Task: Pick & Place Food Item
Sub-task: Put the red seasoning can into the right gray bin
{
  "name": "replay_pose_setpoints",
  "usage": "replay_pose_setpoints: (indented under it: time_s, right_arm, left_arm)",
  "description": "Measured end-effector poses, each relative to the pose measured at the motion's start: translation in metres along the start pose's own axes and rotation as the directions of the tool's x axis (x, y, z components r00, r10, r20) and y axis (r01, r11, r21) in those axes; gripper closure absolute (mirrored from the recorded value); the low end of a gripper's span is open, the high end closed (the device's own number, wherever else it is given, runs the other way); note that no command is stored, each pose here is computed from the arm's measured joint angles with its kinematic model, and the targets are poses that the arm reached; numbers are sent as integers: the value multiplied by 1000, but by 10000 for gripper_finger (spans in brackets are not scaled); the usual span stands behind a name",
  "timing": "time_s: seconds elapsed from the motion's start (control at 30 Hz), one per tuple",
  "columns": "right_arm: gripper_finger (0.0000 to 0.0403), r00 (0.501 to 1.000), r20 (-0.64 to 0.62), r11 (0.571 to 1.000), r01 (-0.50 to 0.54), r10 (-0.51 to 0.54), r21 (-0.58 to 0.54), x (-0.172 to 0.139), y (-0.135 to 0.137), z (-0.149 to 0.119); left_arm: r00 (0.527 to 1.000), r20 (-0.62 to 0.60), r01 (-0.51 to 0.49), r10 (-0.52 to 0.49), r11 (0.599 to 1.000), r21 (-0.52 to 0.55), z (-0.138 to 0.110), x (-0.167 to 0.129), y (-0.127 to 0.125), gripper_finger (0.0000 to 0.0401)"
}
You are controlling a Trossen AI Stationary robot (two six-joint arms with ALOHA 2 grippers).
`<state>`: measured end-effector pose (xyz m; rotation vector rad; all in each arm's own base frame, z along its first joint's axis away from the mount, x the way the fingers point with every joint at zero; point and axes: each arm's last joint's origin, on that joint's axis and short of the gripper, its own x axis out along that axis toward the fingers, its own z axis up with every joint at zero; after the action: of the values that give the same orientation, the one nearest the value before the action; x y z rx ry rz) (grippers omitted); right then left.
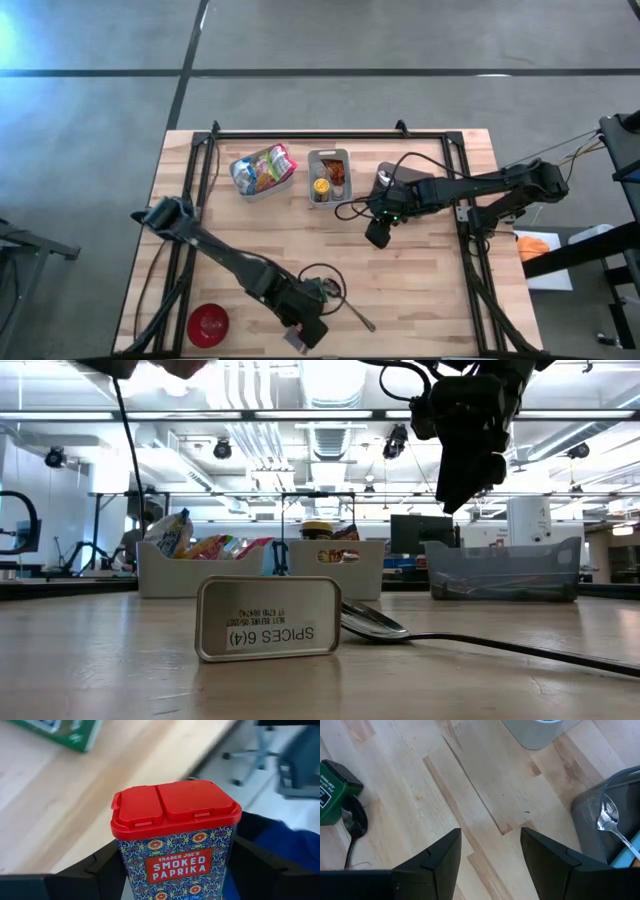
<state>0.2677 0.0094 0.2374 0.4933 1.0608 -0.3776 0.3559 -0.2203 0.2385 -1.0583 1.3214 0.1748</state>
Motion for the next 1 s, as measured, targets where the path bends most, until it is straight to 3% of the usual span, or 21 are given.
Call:
replay_pose_setpoints:
  time_s: [0.3, 0.4, 0.5, 0.63, 0.7, 0.8, 1.0]
  right_arm:
    - [200, 1000, 11, 1000, -8, 8, 7, 0, 1, 1]
    - [200, 997, 68, 998, -50, 48, 24, 0, 5, 7]
    - [200, 979, 160, 991, -121, 128, -54, -2, 12, 16]
    - [200, 912, 193, 911, -303, 362, -279, -10, 33, 20]
    - [200, 878, 194, 871, -361, 438, -332, -14, 41, 20]
    - [200, 841, 225, 828, -371, 491, -421, -25, 53, 22]
    - [200, 778, 246, 770, -419, 578, -482, -54, 75, 29]
  left_arm:
    - [991, 70, 110, -117, 988, 107, 5, -45, -8, 124]
    - [989, 70, 121, -132, 981, 151, 5, -51, -8, 124]
    - [987, 62, 138, -151, 973, 187, 6, -60, -9, 124]
    - [980, 64, 169, -187, 960, 222, 8, -74, -9, 124]
    - [976, 61, 190, -211, 950, 249, 8, -85, -9, 124]
    - [962, 60, 235, -265, 924, 302, 7, -104, -10, 124]
    - [917, 18, 356, -399, 835, 419, 13, -140, -11, 124]
